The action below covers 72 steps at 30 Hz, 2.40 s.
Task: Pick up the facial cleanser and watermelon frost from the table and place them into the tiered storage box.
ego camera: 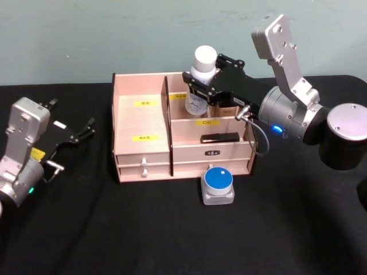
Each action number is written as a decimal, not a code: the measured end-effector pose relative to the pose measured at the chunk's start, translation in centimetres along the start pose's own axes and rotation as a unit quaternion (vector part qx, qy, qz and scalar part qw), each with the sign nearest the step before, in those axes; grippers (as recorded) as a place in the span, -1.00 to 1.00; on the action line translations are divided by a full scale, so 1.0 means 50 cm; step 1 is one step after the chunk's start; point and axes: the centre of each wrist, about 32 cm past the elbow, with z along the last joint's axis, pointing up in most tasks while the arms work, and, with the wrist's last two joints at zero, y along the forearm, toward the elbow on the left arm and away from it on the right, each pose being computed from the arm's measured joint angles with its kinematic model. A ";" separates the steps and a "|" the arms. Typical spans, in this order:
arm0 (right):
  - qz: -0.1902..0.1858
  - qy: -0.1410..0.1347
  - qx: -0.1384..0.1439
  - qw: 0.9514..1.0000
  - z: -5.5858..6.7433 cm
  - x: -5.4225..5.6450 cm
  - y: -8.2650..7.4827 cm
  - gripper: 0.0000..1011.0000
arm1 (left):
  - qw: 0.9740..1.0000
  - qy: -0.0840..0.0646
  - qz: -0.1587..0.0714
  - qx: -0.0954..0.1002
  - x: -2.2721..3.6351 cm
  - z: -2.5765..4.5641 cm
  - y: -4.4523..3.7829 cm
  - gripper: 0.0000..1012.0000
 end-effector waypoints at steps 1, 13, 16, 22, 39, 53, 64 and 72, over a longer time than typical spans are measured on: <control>-0.001 0.000 -0.001 1.000 -0.001 0.003 0.003 0.18 | 1.000 0.000 0.000 0.000 0.000 0.000 0.000 1.00; 0.001 0.003 -0.013 1.000 -0.015 0.012 0.031 0.18 | 1.000 0.000 0.000 0.000 0.000 0.000 0.000 1.00; 0.002 0.003 -0.016 1.000 -0.018 0.012 0.038 0.19 | 1.000 0.000 0.000 0.000 0.000 0.000 0.000 1.00; 0.003 0.002 -0.018 1.000 -0.019 0.012 0.046 0.18 | 1.000 0.000 0.000 0.000 0.000 0.000 0.000 1.00; 0.006 0.007 -0.023 1.000 -0.036 0.005 0.057 0.18 | 1.000 0.000 0.000 0.000 0.000 0.000 0.000 1.00; 0.007 0.019 -0.034 0.999 -0.058 0.008 0.062 0.18 | 1.000 0.000 0.000 0.000 0.000 0.000 0.000 1.00; 0.013 0.025 -0.044 0.999 -0.076 0.011 0.066 0.18 | 1.000 0.000 0.000 0.000 0.000 0.000 0.000 0.99; 0.018 0.024 -0.051 0.998 -0.086 0.013 0.069 0.18 | 1.000 0.000 0.000 0.000 0.000 0.000 0.000 1.00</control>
